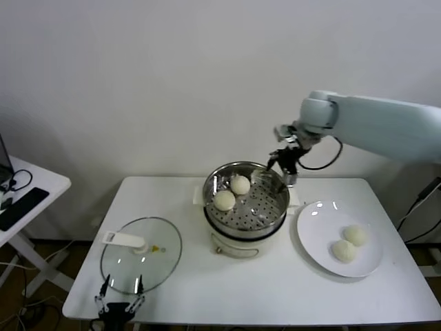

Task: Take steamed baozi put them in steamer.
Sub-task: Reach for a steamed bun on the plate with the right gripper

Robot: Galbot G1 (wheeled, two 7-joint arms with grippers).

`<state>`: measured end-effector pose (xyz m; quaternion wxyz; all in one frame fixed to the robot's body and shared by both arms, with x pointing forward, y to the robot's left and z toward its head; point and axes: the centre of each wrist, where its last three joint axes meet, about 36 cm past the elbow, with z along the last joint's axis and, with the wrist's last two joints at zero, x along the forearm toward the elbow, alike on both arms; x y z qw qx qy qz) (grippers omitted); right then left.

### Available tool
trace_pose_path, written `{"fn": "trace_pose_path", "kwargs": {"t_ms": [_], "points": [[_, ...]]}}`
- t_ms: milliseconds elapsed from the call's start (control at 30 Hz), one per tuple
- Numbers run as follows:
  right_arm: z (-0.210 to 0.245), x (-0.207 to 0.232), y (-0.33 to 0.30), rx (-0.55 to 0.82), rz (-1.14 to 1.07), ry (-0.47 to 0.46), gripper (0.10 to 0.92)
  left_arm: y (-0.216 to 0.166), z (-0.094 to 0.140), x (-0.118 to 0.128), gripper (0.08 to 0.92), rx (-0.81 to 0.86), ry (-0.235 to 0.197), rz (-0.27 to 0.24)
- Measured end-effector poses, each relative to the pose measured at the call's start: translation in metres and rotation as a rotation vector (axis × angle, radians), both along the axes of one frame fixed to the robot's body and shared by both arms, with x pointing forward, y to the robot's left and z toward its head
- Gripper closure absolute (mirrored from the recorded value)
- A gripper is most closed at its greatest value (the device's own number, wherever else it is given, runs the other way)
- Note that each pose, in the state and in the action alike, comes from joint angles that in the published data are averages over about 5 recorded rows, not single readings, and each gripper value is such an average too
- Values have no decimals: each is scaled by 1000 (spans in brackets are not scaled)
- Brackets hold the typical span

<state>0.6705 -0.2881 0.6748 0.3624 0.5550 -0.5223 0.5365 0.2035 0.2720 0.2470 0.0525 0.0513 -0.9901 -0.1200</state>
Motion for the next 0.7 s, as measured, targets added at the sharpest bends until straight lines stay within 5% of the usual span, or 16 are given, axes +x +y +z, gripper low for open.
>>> {"fn": "trace_pose_path", "kwargs": {"t_ms": [333, 700], "points": [[-63, -39, -102, -56, -119, 58, 200, 0, -3, -1, 177, 0, 9, 2], [-142, -66, -146, -109, -164, 104, 200, 1, -5, -5, 177, 7, 23, 5]]}}
